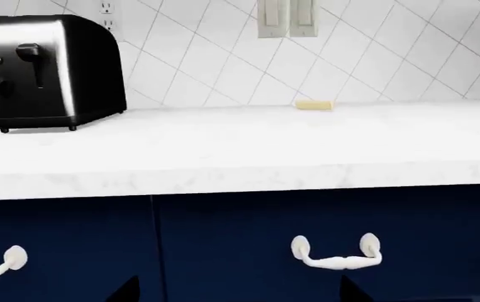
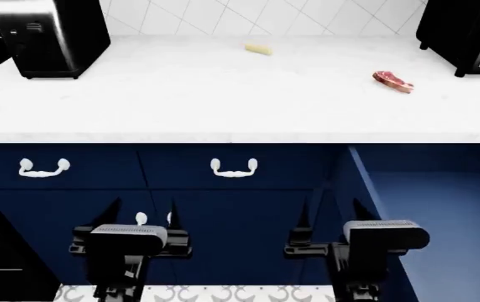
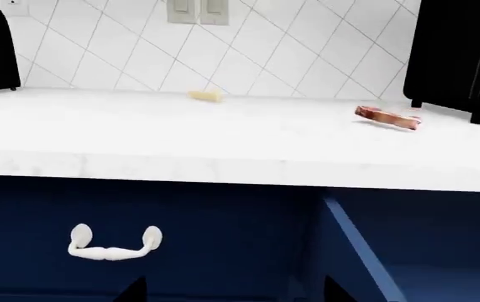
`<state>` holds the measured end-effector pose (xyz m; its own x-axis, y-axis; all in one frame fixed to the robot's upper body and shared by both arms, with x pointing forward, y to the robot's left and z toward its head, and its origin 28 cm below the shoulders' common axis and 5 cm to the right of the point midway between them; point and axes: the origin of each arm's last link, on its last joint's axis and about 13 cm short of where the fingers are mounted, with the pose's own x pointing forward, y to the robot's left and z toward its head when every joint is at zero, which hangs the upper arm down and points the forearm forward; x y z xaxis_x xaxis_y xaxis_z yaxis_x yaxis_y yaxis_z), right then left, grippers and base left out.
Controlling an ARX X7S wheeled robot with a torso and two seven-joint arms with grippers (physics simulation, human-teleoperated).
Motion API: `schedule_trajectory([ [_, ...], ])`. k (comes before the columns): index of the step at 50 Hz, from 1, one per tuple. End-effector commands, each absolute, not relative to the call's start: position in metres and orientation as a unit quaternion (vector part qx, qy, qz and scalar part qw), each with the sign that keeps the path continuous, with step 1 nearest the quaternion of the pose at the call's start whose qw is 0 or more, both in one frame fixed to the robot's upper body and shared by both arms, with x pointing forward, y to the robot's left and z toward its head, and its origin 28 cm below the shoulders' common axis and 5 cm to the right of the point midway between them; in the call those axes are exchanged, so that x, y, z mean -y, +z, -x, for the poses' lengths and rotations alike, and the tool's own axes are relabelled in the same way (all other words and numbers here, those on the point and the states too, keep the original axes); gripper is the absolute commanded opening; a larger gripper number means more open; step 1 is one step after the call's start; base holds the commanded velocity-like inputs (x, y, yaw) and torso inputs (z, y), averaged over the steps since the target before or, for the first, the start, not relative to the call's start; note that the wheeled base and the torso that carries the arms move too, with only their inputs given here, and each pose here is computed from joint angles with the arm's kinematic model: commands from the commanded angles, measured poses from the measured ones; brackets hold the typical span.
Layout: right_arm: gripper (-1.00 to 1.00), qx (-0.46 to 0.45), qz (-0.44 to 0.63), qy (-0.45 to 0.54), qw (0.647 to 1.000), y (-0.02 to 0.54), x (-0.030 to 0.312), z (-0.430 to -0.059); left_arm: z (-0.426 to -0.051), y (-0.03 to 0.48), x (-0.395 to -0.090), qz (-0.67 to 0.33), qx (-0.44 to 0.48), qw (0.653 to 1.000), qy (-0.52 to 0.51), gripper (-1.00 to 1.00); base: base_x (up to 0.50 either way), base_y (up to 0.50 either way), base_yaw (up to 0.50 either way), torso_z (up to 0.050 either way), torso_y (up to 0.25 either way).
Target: Close the right drawer.
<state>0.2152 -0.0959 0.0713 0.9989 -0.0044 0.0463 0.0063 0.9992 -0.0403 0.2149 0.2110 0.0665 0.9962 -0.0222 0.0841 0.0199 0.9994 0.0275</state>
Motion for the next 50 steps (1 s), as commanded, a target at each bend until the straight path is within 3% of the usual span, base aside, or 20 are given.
schedule_trajectory([
  [1, 1.0, 0.051, 0.027, 0.012, 0.998, 0.151, 0.094, -0.203, -0.207, 0.139, -0.218, -0.034, 0.105, 0.994, -0.026, 1.0, 0.0, 0.0, 0.0, 0.0, 0.0],
  [9, 1.0, 0.057, 0.031, 0.055, 0.996, 0.207, 0.091, -0.194, -0.2, 0.19, -0.225, -0.044, 0.121, 0.99, -0.054, 1.0, 0.0, 0.0, 0.0, 0.0, 0.0],
  [17, 1.0, 0.064, 0.073, -0.038, 0.995, 0.252, 0.102, -0.184, -0.187, 0.233, -0.236, -0.057, 0.134, 0.986, -0.086, 1.0, 0.0, 0.0, 0.0, 0.0, 0.0],
  [20, 1.0, 0.036, 0.087, 0.066, 0.993, 0.262, 0.099, -0.157, -0.18, 0.245, -0.242, -0.064, 0.137, 0.984, -0.095, 1.0, 0.0, 0.0, 0.0, 0.0, 0.0],
  [22, 1.0, 0.03, 0.094, 0.077, 0.992, 0.27, 0.1, -0.148, -0.178, 0.255, -0.246, -0.063, 0.143, 0.983, -0.094, 1.0, 0.0, 0.0, 0.0, 0.0, 0.0],
  [32, 1.0, 0.012, 0.121, 0.056, 0.991, 0.299, 0.107, -0.112, -0.168, 0.275, -0.265, -0.068, 0.146, 0.984, -0.081, 1.0, 0.0, 0.0, 0.0, 0.0, 0.0],
  [50, 1.0, 0.057, 0.128, 0.023, 0.99, 0.325, 0.107, -0.108, -0.161, 0.29, -0.264, -0.06, 0.155, 0.983, -0.08, 1.0, 0.0, 0.0, 0.0, 0.0, 0.0],
])
